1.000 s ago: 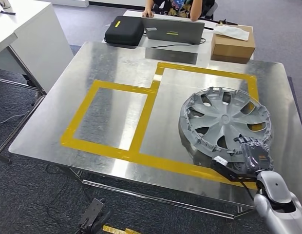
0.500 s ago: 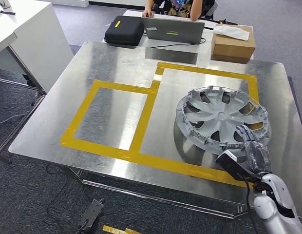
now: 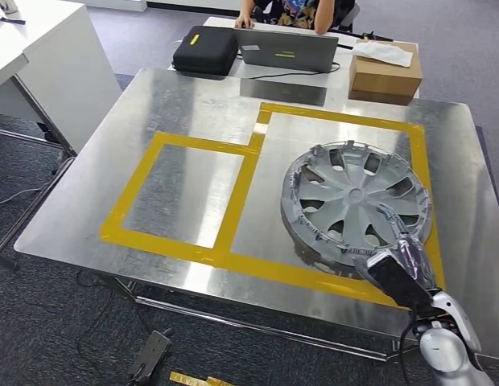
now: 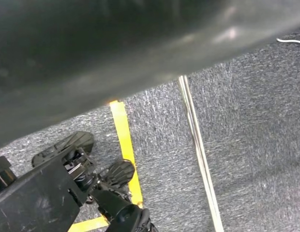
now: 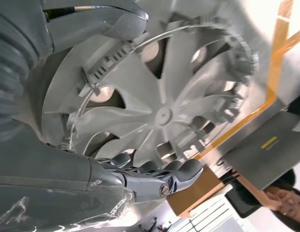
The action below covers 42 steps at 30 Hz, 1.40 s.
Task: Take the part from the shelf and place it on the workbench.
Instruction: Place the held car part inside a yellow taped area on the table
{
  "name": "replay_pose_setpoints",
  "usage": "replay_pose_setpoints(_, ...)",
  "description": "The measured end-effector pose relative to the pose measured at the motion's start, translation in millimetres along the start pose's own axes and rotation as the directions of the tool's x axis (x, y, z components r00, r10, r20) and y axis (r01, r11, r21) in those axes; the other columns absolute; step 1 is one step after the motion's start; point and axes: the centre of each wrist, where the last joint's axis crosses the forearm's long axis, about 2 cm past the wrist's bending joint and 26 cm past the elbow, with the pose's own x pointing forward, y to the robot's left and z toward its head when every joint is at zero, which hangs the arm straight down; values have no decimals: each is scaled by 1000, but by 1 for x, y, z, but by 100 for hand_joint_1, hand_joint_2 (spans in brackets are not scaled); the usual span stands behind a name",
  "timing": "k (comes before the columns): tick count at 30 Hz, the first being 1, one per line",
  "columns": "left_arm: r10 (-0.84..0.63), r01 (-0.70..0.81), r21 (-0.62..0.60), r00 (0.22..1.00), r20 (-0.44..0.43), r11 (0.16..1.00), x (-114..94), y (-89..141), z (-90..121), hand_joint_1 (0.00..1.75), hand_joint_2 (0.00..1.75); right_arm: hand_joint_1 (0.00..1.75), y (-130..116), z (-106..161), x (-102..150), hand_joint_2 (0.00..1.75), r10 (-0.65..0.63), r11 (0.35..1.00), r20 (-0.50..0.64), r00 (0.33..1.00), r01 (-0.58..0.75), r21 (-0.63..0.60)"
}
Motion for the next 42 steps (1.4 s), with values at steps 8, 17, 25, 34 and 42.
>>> replay_pose_setpoints(8,13,-13,10,1000,12,1000,-2,1,2,0,0,0,6,37,21,175,12,998,105,994,-5,-70)
replay_pose_setpoints(17,50,-51,63,999,13,997,-9,4,9,0,0,0,27,114,84,175,287,875,172,942,-184,-448)
replay_pose_setpoints(25,68,-69,105,998,13,992,-13,7,13,0,0,0,38,140,112,175,155,872,160,975,-58,-486)
replay_pose_setpoints(34,78,-79,129,997,9,988,-17,11,17,0,0,0,42,153,99,175,67,808,-20,998,-66,-585)
replay_pose_setpoints(42,85,-87,155,996,20,984,-18,13,18,0,0,0,55,167,65,175,-180,762,-204,962,5,-648)
